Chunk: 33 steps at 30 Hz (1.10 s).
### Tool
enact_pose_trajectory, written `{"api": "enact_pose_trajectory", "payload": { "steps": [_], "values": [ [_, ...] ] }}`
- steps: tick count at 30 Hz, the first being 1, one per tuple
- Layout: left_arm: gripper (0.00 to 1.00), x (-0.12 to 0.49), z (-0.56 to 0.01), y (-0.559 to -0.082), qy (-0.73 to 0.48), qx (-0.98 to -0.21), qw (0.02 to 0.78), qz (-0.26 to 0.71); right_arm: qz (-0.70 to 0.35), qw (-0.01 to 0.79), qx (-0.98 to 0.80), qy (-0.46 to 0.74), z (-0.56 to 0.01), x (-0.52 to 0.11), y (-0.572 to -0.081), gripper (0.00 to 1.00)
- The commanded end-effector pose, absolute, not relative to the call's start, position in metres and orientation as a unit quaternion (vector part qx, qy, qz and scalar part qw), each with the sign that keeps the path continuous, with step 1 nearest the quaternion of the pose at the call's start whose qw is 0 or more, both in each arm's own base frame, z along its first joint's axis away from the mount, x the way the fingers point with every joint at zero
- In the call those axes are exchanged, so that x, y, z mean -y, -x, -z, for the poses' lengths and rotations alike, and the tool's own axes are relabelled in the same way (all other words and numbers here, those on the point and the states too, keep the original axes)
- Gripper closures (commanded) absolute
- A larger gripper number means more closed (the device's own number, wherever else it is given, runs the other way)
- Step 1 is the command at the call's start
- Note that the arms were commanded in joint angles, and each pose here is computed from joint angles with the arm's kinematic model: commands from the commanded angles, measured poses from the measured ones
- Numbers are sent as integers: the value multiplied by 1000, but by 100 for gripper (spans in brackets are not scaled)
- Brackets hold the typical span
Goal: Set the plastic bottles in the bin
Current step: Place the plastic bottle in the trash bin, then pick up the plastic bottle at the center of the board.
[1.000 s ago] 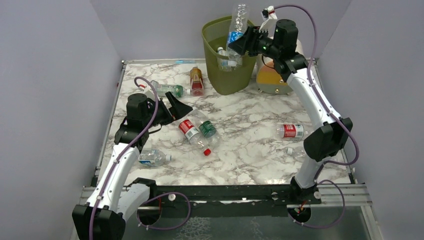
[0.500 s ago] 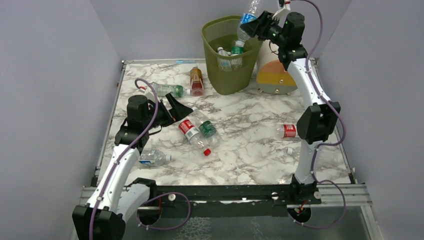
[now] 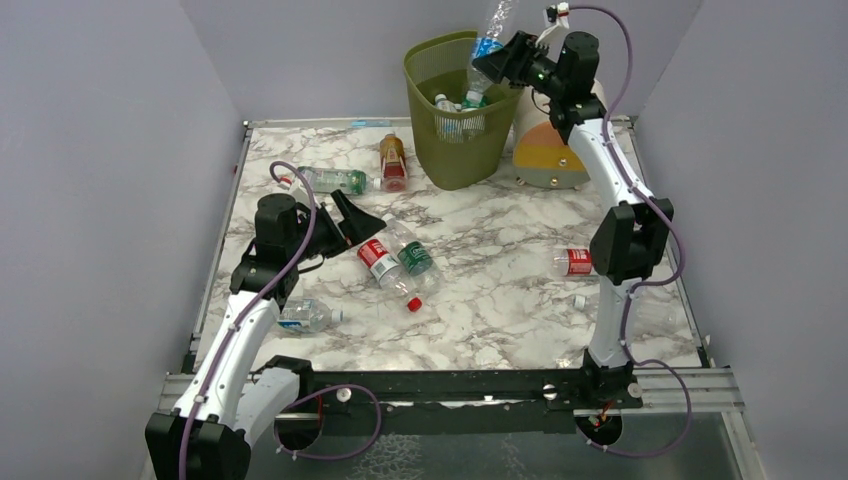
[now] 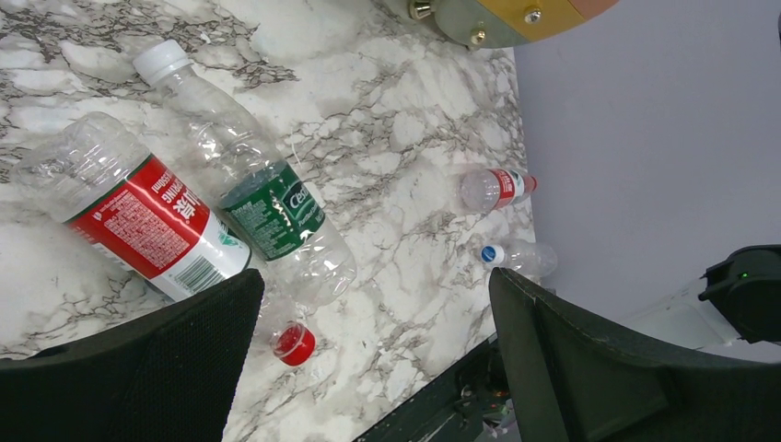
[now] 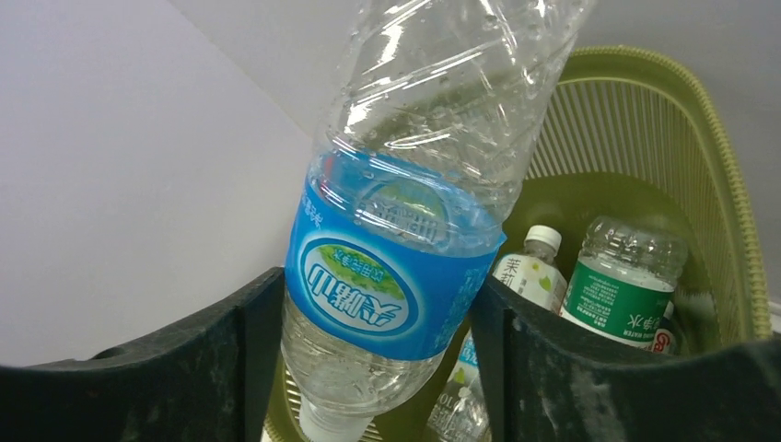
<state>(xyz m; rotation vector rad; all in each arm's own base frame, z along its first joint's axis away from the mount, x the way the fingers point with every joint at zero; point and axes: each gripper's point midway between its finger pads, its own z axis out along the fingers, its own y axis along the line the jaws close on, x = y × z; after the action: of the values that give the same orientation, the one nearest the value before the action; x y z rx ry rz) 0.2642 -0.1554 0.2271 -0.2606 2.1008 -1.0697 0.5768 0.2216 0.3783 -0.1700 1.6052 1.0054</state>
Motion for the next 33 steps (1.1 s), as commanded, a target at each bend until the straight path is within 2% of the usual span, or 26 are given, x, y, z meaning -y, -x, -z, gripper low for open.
{"api": "enact_pose_trajectory", "payload": {
  "steps": [1,3,5,19,26,33],
  "values": [
    [1,155,-237,-261,95,-810,390,427,-441,570,-687,97,-371,-232,-579,25],
    [1,155,-237,-261,96,-810,390,427,-440,567,-690,96,-369,-232,-580,17],
    [1,155,-237,-260,96,-810,390,427,-437,568,-691,96,-371,-230,-579,15],
    [1,155,-242,-259,93,-807,394,429,-444,563,-690,96,-388,-228,-559,13],
    [1,155,-238,-252,95,-806,392,433,-469,540,-688,123,-409,-234,-508,12],
    [1,156,-215,-241,101,-809,377,440,-486,501,-698,156,-398,-240,-437,8]
  ]
}}
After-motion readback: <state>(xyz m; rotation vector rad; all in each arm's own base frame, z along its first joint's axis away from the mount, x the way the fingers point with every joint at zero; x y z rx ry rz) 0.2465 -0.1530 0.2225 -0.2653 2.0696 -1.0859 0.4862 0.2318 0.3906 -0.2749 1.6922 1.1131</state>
